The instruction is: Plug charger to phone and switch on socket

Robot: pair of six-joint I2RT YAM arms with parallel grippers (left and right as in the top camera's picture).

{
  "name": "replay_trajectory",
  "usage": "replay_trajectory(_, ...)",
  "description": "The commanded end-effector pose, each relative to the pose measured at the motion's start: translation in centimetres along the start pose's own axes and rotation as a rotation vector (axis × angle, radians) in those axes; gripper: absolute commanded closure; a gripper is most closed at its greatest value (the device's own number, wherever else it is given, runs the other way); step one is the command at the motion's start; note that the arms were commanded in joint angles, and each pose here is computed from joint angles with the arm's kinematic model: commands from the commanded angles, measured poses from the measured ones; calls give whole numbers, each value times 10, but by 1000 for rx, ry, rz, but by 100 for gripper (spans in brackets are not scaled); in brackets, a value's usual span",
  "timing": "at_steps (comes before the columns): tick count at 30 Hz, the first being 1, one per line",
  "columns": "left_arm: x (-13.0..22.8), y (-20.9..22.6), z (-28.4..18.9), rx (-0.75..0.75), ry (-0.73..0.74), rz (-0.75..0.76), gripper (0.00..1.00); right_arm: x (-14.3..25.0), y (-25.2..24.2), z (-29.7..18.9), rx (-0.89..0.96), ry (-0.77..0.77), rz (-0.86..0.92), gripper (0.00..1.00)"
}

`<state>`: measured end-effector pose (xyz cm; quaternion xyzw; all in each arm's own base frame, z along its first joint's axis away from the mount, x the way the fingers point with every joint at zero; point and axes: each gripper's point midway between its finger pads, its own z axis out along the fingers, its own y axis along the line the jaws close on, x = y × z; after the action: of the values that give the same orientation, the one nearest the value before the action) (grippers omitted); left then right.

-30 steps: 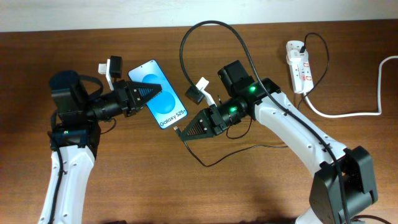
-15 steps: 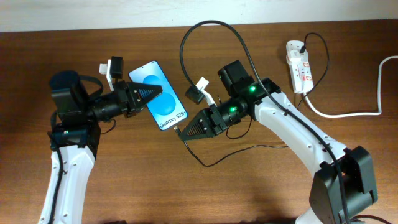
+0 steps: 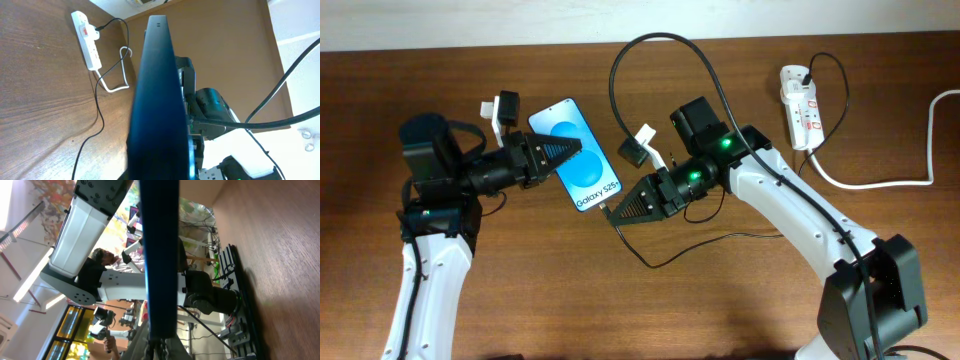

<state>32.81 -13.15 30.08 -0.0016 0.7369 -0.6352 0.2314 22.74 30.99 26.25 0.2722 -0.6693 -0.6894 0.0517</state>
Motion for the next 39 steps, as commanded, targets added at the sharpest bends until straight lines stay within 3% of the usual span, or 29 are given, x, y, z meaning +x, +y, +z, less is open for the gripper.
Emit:
replay_trajectory(1,-1,-11,0,23,16,59,100,0,3,0,-28,1,-5,96)
replay_trajectory(17,0,-12,0,28,22,59,100,-7,0,-17,-13,-48,10,96)
replay_trajectory(39,-3,-9,0,11,2,53,100,2,3,1,-28,2,16,96)
